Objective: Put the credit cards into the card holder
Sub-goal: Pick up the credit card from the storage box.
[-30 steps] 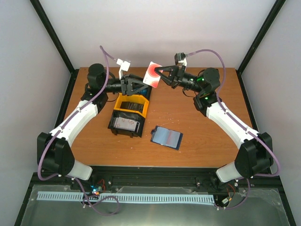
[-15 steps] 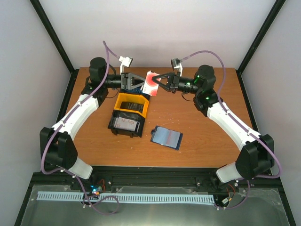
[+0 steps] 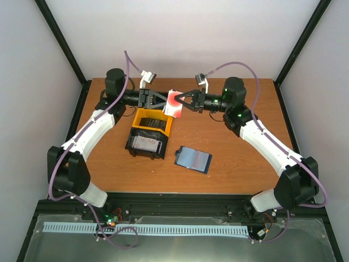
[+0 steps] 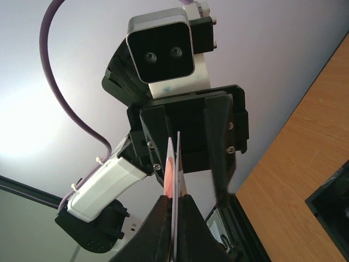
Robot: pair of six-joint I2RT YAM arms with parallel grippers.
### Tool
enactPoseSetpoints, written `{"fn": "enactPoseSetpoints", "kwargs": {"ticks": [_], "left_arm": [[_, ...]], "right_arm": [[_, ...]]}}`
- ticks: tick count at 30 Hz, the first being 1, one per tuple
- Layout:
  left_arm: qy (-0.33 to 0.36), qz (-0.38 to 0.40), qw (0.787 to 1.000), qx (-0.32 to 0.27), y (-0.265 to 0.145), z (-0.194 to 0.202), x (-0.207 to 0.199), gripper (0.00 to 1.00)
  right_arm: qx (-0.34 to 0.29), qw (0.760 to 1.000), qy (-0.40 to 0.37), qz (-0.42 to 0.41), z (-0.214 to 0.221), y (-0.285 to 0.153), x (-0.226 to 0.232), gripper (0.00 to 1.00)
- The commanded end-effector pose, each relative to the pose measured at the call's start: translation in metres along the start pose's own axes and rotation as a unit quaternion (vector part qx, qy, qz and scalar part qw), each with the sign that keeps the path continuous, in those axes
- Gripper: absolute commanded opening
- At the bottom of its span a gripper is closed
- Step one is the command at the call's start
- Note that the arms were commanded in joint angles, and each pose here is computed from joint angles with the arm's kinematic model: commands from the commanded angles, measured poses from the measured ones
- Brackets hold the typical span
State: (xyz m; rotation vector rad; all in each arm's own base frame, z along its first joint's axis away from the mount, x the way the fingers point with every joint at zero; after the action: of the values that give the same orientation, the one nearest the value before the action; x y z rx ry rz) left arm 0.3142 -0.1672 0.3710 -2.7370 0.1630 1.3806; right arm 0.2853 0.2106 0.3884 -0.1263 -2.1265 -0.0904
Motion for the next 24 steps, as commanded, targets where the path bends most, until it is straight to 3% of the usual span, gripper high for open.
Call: {"fn": "enactPoseSetpoints", "kwargs": {"ticks": [1, 5, 20, 24], "left_arm": [[0.012, 0.026, 0.999, 0.028, 0.003, 0.006, -0.006, 0.18], [0.006, 0.026, 0.999, 0.029, 0.003, 0.009, -0.003, 0.01], [-0.103, -0.011, 0.995, 0.005, 0.0, 0.003, 0.044, 0.0], [-0.124, -0.016, 0.992, 0.005, 0.001, 0.005, 0.056, 0.01]], "right_arm": [[-0.014, 1.0, 0.006, 0.015, 0.004, -0.001, -0.012, 0.03], [-0.021, 0.999, 0.016, 0.025, 0.008, -0.009, -0.028, 0.03], [-0.028, 0.994, 0.095, 0.044, 0.033, -0.029, -0.085, 0.07], [-0.035, 0.991, 0.122, 0.043, 0.039, -0.029, -0.097, 0.03]]}}
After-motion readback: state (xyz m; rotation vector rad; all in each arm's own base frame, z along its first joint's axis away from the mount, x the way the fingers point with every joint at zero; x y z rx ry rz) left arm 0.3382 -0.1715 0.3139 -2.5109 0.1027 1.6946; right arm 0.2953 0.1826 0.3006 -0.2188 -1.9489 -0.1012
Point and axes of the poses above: each gripper's point midway between its finger pads, its own y axis out along the fingers, its own x axis along the line the jaws close on, z = x × y, the point moved 10 cm from there along -y, back along the fingers, and after that the axes turned 3 degrees about -y, right-handed, at the moved point
